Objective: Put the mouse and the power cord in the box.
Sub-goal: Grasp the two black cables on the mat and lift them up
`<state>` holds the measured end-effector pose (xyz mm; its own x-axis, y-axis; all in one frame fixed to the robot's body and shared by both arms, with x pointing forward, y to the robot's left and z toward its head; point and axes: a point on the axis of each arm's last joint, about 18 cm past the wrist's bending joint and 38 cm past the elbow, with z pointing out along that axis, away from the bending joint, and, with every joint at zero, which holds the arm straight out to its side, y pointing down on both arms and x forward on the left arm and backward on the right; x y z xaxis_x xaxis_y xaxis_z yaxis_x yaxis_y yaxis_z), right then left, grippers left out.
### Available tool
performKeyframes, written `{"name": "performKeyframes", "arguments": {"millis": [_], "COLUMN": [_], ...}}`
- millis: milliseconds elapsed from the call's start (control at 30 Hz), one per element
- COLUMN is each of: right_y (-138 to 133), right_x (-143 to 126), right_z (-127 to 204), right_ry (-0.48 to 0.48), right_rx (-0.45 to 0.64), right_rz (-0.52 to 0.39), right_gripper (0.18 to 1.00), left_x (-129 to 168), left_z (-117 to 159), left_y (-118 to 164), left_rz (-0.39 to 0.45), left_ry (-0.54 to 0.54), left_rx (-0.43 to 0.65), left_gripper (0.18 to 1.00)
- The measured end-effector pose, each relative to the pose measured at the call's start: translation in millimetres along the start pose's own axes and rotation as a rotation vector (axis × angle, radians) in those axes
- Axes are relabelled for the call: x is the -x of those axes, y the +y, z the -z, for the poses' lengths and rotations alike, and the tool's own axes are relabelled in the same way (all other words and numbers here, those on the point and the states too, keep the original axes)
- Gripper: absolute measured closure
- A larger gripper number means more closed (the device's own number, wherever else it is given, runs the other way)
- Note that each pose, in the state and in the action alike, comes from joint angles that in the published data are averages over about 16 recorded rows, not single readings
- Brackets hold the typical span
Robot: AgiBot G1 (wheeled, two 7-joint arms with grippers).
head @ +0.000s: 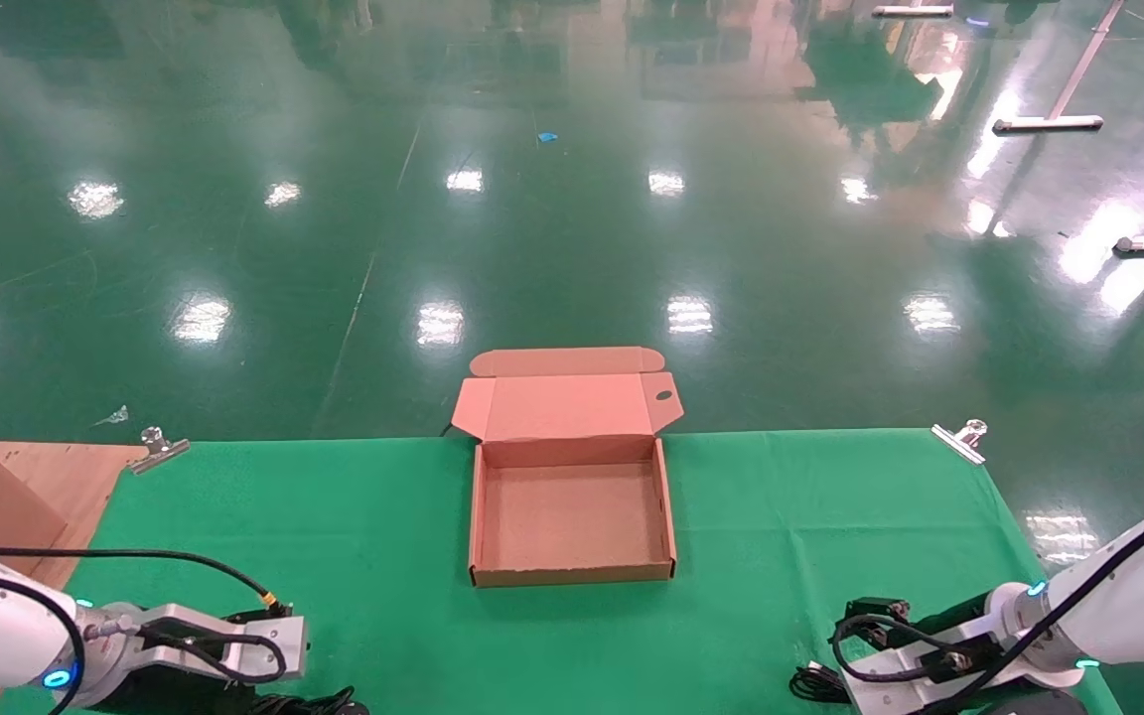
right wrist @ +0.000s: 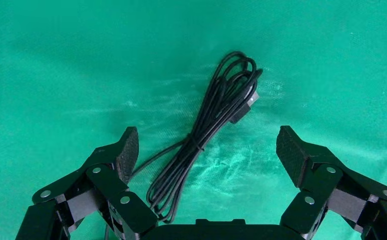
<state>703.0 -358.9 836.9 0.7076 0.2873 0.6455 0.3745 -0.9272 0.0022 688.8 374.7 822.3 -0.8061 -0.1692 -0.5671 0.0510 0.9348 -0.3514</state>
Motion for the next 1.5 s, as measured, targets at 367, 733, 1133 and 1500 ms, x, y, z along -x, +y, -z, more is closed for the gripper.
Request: {"name": "performKeyframes", "arguments": {"millis": [367,733,1133,1500], "right_y": [3,4,6,5], "right_x": [5,10,15,12], "right_z": [-1,-1,-2,3], "right_ry": [-0.008,-0.013,-0.020,-0.005], "right_rx": [0.003,-0.016,-0.023,-0.040], "right_rz": [-0.008,-0.024,-0.022,-0.023], "right_gripper": [0.202,0.325,0.598,0.836], "left_x": [-4,-8,-11,-6], "left_z": [-2,-3,-5,1], "left_y": [4,6,8,5], "left_rz": [0.006,0.011,0.007,-0.007], "left_ry": [0.008,0.015,0.019,0.014], "left_rx": [0.000,-0.005,0.000,-0.013], "left_gripper": [0.211,0.339,0.599,0.787]}}
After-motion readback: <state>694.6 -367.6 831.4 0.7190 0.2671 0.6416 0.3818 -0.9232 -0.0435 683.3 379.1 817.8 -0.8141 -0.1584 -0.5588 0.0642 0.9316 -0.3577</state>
